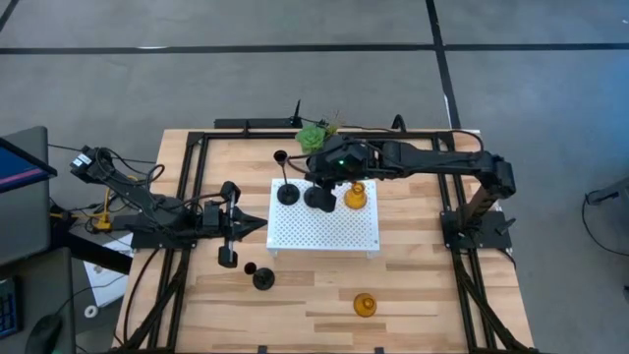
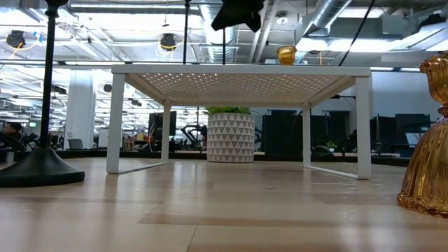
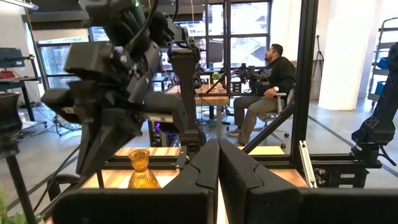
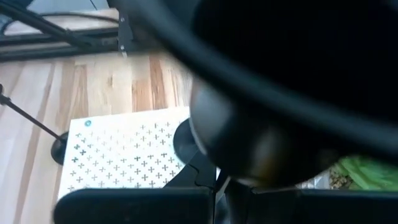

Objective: Pick & Place candle stick holders
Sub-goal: Put the top black candle holder on the shelf

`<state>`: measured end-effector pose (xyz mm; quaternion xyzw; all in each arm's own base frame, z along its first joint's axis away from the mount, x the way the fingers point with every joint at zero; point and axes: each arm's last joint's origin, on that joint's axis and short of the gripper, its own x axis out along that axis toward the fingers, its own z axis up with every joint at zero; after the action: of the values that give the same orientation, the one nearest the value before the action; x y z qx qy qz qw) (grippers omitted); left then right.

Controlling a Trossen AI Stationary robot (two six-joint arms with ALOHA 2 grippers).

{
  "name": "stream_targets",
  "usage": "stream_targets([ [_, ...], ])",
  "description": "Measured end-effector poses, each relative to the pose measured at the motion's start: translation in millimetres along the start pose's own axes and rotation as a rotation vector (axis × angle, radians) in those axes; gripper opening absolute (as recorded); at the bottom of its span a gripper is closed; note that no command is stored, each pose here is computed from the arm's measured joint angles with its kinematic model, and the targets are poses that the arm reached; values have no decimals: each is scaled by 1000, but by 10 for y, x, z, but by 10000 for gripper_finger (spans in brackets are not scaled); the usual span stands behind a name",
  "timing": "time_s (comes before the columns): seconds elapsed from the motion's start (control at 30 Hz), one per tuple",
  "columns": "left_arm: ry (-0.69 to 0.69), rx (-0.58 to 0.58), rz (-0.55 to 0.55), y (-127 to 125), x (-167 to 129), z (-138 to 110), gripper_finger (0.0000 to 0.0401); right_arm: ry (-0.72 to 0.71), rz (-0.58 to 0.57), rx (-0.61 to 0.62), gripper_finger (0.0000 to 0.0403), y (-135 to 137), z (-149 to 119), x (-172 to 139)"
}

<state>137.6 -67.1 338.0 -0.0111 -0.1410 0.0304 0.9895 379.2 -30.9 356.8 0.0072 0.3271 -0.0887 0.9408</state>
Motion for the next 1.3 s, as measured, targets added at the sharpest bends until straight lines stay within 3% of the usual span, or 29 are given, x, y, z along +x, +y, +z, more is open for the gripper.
stream_targets([
  [0.7, 0, 0, 0, 0, 0, 0, 7, 27, -30, 17, 6, -21, -25, -12],
  [1.07, 0, 0, 0, 0, 0, 0, 7, 47, -25, -3, 81, -9, -46, -6],
  [1.3, 0, 0, 0, 0, 0, 0, 7, 84, -29, -9, 151, -24, -57, -38],
])
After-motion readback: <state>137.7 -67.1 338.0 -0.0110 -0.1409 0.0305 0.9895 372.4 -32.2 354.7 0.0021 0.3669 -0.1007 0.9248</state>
